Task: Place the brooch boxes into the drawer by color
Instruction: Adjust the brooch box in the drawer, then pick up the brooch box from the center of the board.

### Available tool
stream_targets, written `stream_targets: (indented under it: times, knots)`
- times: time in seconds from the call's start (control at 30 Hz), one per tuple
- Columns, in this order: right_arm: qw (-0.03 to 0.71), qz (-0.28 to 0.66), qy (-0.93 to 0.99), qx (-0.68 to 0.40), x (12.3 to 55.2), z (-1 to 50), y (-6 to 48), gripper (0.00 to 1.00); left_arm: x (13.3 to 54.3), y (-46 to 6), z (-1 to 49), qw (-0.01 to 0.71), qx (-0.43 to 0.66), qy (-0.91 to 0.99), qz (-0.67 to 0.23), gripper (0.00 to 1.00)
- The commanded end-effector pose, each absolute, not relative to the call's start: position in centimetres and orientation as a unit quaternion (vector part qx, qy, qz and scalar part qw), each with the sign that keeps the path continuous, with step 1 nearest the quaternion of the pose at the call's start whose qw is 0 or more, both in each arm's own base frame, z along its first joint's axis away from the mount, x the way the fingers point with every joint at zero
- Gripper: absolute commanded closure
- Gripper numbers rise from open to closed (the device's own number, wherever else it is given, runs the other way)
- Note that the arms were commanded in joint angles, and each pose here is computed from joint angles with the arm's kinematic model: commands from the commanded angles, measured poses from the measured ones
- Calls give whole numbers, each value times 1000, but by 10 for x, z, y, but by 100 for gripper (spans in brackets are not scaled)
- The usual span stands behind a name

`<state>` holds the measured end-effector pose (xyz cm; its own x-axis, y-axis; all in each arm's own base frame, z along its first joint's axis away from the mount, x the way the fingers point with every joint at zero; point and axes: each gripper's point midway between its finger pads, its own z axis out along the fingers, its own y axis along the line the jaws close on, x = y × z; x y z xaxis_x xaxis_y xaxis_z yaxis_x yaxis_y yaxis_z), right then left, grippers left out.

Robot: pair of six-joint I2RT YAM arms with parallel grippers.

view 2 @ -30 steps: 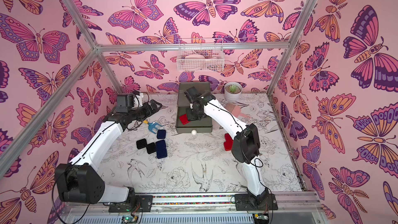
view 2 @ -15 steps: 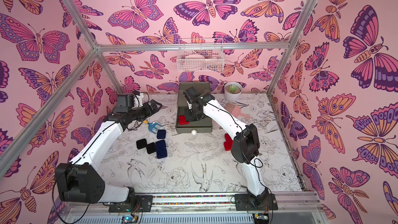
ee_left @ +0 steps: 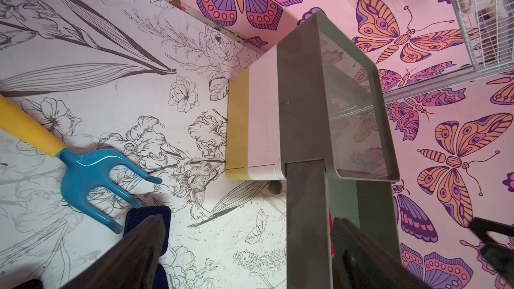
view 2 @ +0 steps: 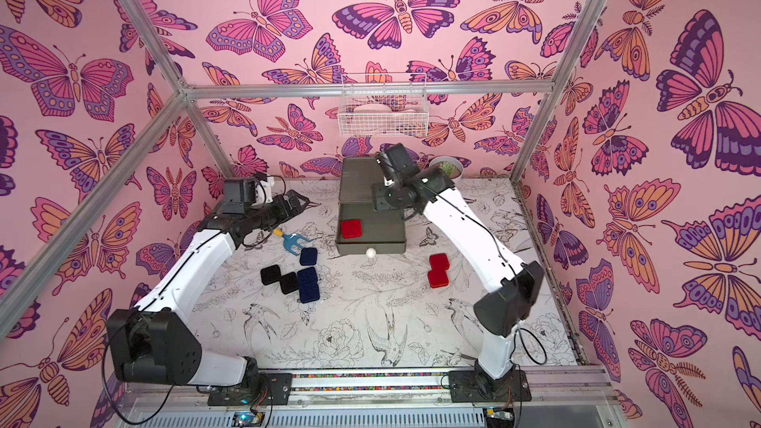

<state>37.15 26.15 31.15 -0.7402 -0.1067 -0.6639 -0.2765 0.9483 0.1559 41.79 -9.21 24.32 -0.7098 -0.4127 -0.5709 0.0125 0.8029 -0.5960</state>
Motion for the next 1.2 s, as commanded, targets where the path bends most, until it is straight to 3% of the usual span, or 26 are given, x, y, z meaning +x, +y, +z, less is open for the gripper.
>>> stream_targets:
  times: [0.0, 0.17, 0.3, 0.67, 0.87, 1.17]
  knots:
    - [337, 56, 939, -33, 372, 296, 191, 32, 424, -88, 249, 373, -93, 877, -288, 0]
    - [281, 92, 954, 47, 353, 258, 133, 25, 424, -100, 255, 366, -67, 873, -316, 0]
    - [246, 57, 965, 66, 336, 216, 108, 21, 421, -110, 255, 359, -49, 873, -327, 0]
    - [108, 42, 993, 23, 323, 103, 119, 19, 413, -139, 253, 350, -11, 875, -336, 0]
    - [85, 33, 996, -6, 331, 80, 123, 17, 412, -121, 246, 360, -46, 886, -288, 0]
    - [62, -8, 998, -16, 339, 47, 110, 16, 409, -128, 247, 353, -35, 884, -306, 0]
